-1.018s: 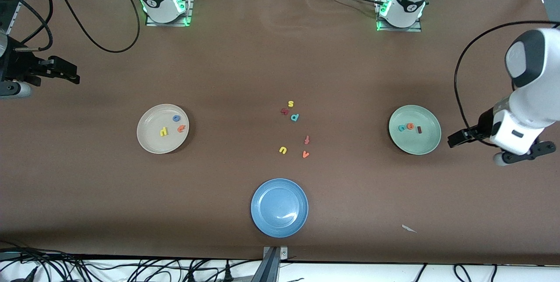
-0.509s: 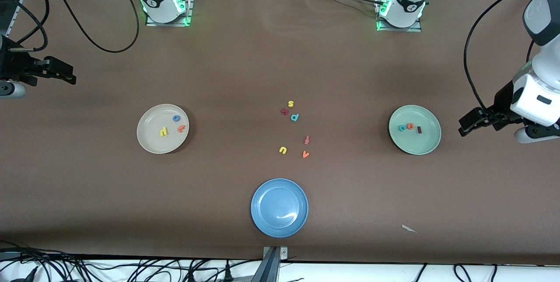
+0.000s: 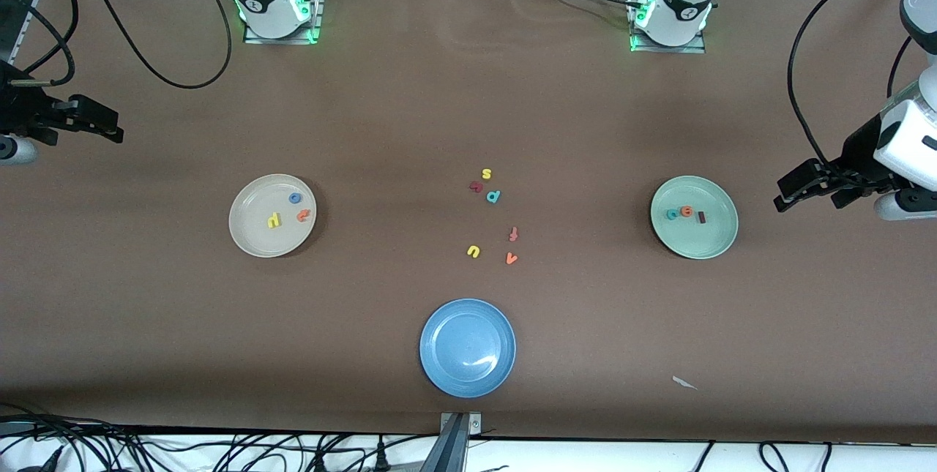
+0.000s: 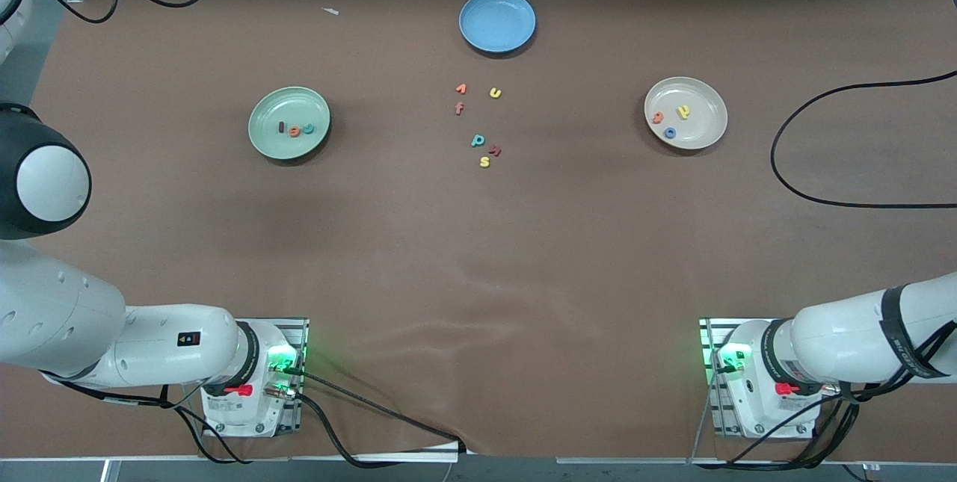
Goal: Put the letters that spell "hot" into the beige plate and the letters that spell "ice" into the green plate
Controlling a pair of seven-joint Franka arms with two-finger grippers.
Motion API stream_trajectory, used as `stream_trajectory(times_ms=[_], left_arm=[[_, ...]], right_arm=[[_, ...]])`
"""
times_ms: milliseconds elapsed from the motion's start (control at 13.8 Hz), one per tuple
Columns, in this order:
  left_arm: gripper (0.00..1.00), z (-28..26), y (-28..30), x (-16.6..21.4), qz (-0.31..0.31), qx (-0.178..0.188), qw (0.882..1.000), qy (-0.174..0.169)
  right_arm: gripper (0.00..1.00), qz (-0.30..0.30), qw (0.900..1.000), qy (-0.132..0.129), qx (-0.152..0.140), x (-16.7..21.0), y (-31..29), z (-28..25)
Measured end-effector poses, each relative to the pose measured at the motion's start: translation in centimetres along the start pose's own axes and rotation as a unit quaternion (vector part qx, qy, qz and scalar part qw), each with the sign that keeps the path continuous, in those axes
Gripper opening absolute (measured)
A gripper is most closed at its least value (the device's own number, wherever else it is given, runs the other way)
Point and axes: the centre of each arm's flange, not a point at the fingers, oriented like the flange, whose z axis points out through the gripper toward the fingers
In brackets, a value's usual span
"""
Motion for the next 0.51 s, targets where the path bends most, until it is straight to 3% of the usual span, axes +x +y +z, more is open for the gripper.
stream_trajectory(times_ms=[509], left_arm=[[0.96,0.81,-0.69,-0.74,0.048,0.018,0.998,-0.035]], right_arm=[[1.0,0.0,1.0,0.0,-0.001,0.0,0.01,0.0]])
